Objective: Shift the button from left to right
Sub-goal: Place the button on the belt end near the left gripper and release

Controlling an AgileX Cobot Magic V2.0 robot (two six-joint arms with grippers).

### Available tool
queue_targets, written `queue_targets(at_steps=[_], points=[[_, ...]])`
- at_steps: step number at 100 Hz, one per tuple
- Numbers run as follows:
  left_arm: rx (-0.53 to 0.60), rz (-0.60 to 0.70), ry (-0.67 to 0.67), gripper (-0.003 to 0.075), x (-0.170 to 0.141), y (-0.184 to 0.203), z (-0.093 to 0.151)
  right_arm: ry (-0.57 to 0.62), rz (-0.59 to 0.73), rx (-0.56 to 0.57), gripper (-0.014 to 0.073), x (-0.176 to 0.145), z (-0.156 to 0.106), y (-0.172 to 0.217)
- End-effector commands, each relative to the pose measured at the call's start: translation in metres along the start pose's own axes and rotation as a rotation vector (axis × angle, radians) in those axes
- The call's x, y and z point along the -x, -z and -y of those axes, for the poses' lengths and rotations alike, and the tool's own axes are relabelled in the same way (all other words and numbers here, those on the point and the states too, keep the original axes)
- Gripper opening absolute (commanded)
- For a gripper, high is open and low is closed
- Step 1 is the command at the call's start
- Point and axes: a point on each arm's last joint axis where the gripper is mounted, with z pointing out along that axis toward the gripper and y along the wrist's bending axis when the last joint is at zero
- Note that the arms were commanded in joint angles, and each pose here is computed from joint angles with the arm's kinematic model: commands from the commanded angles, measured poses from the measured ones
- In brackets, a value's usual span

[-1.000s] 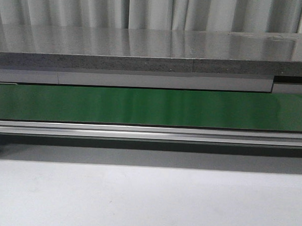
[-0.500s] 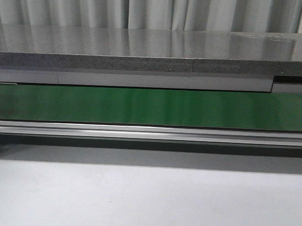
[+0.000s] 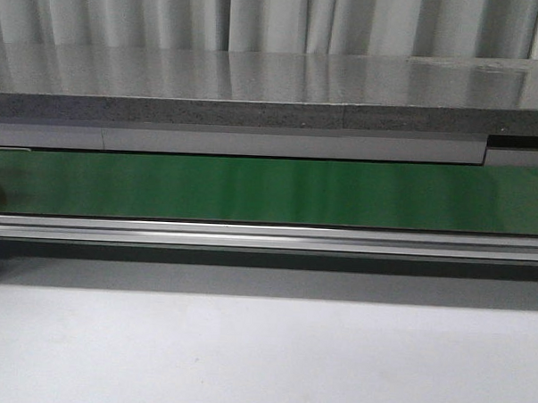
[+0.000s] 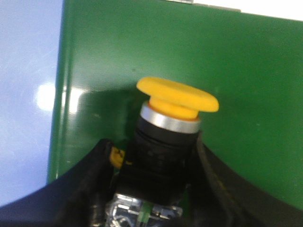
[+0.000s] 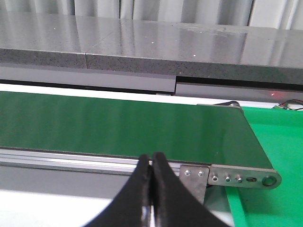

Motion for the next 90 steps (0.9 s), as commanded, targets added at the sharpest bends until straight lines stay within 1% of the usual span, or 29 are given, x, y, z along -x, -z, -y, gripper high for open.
queue_targets(at_steps=[1, 6, 9, 13, 18, 33, 47, 56, 63, 75, 80, 90], points=[[-0.01, 0.102, 0.002, 0.0367, 0.012, 0.021, 0.006, 0.011, 0.097, 0.0, -0.0068, 0.008, 0.0, 0.002], [-0.01, 0.108, 0.002, 0.0478, 0.012, 0.023, 0.006, 0.011, 0.097, 0.0, -0.0068, 0.008, 0.0, 0.002], [-0.01, 0.112, 0.001, 0.0524, 0.012, 0.025, 0.006, 0.011, 0.097, 0.0, -0.0068, 0.008, 0.0, 0.002], [-0.01, 0.117, 0.0, 0.0573, 0.012, 0.027, 0.006, 0.011, 0.097, 0.0, -0.0068, 0.008, 0.0, 0.002], [-0.01, 0.128, -0.001, 0.06, 0.013, 0.031, 0.007, 0.011, 0.097, 0.0, -0.0068, 0.008, 0.0, 0.002], [-0.01, 0.18, -0.009, 0.0602, 0.013, 0.052, 0.01, 0.011, 0.097, 0.0, -0.0068, 0.008, 0.0, 0.002], [-0.008, 0.265, -0.027, 0.0602, 0.01, 0.085, 0.014, 0.011, 0.097, 0.0, -0.0068, 0.008, 0.0, 0.002], [-0.008, 0.325, -0.059, 0.0601, 0.002, 0.109, 0.02, 0.011, 0.097, 0.0, -0.0068, 0.008, 0.0, 0.002], [-0.007, 0.386, -0.097, 0.0601, -0.007, 0.128, 0.026, 0.011, 0.097, 0.0, -0.0068, 0.008, 0.0, 0.002], [-0.02, 0.527, -0.147, 0.0601, -0.031, 0.157, 0.041, 0.011, 0.097, 0.0, -0.0068, 0.008, 0.0, 0.002], [-0.032, 0.595, -0.17, 0.0601, -0.045, 0.17, 0.048, 0.011, 0.097, 0.0, -0.0068, 0.008, 0.0, 0.002], [-0.064, 0.7, -0.21, 0.0601, -0.075, 0.185, 0.059, 0.011, 0.097, 0.0, -0.0068, 0.008, 0.0, 0.002]])
